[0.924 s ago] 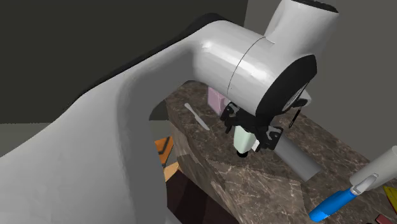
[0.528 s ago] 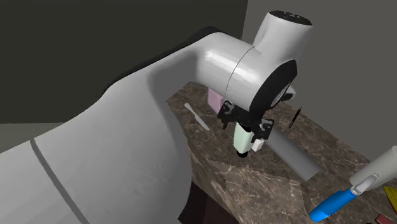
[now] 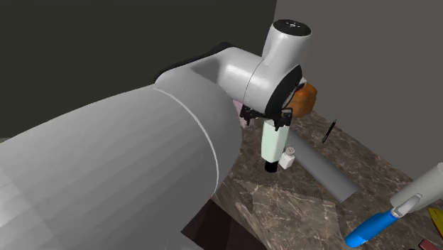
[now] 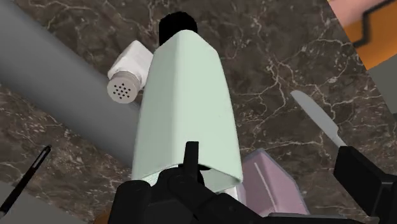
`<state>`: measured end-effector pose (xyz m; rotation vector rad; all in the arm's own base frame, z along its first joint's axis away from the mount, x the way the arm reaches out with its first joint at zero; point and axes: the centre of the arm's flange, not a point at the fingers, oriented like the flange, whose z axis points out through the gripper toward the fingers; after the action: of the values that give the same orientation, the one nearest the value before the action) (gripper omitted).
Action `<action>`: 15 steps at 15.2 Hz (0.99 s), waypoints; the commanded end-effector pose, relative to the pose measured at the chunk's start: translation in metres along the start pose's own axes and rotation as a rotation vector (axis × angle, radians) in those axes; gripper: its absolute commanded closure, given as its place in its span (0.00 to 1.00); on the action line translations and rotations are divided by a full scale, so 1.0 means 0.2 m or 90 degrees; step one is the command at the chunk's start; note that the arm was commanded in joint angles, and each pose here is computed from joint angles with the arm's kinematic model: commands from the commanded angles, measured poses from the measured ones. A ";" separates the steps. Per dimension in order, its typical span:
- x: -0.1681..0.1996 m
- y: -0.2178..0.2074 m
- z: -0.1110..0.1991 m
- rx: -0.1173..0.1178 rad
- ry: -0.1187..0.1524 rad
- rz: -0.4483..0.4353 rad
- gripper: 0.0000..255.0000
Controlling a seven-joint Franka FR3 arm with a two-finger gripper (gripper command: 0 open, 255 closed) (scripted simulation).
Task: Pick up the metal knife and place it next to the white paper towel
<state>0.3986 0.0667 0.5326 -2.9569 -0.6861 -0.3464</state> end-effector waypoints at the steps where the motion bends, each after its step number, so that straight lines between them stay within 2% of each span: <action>1: 0.01 -0.08 0.22 0.034 -0.081 -0.039 0.00; 15: 0.45 -0.61 0.79 0.055 -0.042 -0.330 0.00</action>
<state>0.4522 0.2215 0.4112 -2.7037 -1.3881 -0.2337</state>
